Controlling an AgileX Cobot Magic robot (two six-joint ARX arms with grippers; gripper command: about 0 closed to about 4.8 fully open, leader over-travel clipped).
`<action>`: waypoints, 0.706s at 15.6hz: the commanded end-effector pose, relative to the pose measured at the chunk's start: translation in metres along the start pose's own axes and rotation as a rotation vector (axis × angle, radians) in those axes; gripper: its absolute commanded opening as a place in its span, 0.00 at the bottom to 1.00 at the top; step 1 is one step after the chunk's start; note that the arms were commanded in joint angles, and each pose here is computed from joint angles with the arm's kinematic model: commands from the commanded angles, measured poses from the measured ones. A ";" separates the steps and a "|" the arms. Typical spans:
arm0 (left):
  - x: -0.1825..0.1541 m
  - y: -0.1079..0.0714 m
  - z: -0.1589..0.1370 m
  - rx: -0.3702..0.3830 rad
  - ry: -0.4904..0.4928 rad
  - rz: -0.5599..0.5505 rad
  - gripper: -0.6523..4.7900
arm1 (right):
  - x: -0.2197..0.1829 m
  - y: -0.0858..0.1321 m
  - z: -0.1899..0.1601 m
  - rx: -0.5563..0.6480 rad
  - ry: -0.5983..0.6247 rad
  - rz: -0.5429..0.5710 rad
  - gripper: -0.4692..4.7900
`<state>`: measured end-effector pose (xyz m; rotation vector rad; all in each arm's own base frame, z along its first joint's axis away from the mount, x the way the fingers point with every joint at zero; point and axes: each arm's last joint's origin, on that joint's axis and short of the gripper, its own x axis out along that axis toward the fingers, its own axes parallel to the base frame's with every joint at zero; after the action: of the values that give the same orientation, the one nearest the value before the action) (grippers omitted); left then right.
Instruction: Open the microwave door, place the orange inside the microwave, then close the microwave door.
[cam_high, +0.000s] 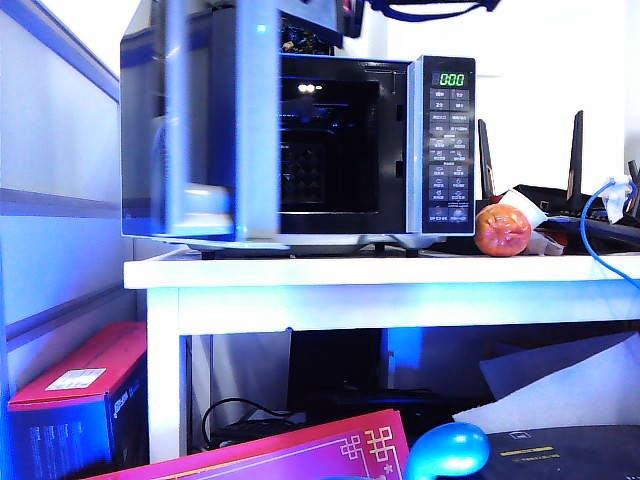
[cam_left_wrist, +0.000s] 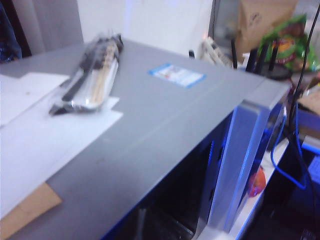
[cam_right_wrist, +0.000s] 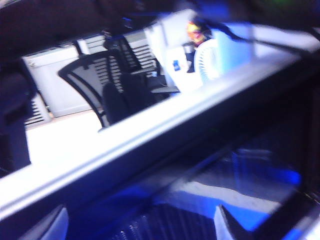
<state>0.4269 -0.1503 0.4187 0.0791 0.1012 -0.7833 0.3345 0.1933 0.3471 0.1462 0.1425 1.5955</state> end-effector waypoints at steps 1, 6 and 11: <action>-0.002 -0.002 0.003 0.058 -0.001 -0.012 0.11 | 0.001 0.004 0.006 -0.027 -0.017 0.014 0.82; -0.001 -0.004 -0.020 0.078 0.163 -0.064 0.11 | -0.019 -0.001 0.013 -0.049 -0.036 -0.039 0.82; -0.001 -0.006 -0.047 0.065 0.315 -0.107 0.11 | -0.077 -0.016 0.024 -0.073 -0.069 -0.202 0.82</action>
<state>0.4178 -0.1480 0.3897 0.2637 0.2802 -0.8546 0.3567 0.1234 0.3627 0.1339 0.0671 1.4082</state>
